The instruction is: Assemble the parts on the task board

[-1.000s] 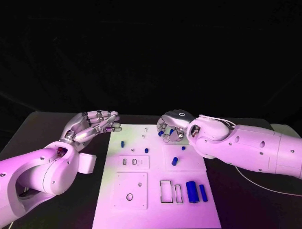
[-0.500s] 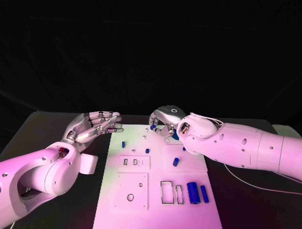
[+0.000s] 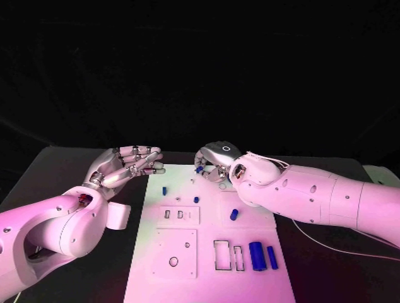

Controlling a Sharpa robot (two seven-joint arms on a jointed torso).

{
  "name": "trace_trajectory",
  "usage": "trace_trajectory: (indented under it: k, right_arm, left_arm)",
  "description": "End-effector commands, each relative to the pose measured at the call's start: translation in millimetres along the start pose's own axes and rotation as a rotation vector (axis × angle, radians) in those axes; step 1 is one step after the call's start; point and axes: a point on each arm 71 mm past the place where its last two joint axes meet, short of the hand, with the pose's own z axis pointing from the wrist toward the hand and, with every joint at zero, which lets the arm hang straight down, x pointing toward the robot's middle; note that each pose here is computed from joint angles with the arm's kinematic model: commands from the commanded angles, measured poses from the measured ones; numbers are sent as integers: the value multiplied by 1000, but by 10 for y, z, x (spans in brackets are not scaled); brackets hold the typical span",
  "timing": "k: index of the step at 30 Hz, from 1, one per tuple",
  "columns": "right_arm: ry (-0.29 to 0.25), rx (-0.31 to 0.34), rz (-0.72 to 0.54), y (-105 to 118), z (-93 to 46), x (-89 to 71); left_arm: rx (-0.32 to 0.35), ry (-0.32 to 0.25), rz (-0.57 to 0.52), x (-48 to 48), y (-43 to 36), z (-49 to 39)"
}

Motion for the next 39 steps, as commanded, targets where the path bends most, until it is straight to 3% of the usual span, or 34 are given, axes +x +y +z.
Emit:
trace_trajectory:
  k: [1, 33, 39]
  right_arm:
    - [2, -2, -5, 10, 15, 15]
    - [25, 15, -8, 11, 116, 85]
    - [6, 13, -5, 1, 98, 67]
  left_arm:
    - [10, 22, -7, 31, -24, 8]
    - [11, 26, -7, 41, -37, 27]
    - [9, 26, -7, 35, -36, 29]
